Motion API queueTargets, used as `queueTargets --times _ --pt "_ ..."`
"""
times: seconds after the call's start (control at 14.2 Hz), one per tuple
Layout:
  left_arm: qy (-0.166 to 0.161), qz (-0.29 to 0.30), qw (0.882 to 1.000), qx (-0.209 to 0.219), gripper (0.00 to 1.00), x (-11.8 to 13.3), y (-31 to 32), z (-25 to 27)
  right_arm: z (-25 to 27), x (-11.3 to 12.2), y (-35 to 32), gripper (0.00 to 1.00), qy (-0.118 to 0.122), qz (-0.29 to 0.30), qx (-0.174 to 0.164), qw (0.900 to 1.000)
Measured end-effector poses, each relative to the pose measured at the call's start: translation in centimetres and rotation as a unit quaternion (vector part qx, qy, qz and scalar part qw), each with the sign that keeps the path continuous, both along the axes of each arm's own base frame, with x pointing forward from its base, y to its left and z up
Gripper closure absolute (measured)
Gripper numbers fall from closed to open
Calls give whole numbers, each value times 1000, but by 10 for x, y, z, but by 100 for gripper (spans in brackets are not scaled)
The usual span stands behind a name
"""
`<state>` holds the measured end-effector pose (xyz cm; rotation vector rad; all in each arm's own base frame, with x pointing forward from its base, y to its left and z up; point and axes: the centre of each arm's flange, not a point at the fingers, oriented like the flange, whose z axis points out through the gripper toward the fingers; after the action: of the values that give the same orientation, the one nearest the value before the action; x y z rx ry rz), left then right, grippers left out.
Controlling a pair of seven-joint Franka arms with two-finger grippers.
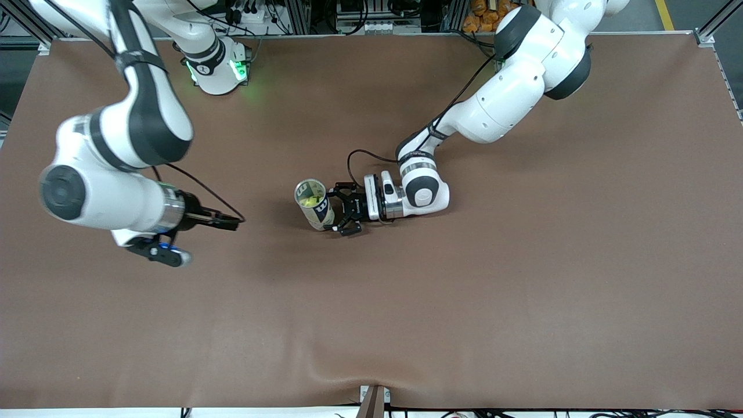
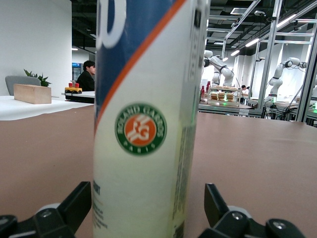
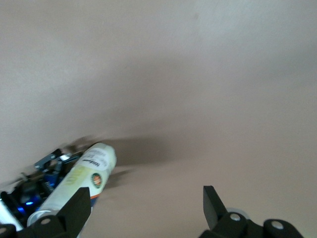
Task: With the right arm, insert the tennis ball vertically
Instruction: 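Set the can upright on the table and open the left gripper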
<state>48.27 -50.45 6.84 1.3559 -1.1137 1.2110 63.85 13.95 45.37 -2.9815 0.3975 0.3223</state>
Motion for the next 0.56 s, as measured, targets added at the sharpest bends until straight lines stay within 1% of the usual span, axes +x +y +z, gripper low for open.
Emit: queueTargets --times 0.07,0.21,0.35,0.56 --pt "0 0 1000 4 0 0 6 9 10 -1 -17 0 -6 17 -4 1000" --pt "-2 2 1000 14 0 1 22 25 30 -6 -52 0 -9 50 -4 999" --pt "0 5 1000 23 0 0 41 36 48 -12 -89 0 -11 76 5 997" --pt "13 2 999 37 0 -11 62 50 74 -24 -131 0 -21 112 18 993"
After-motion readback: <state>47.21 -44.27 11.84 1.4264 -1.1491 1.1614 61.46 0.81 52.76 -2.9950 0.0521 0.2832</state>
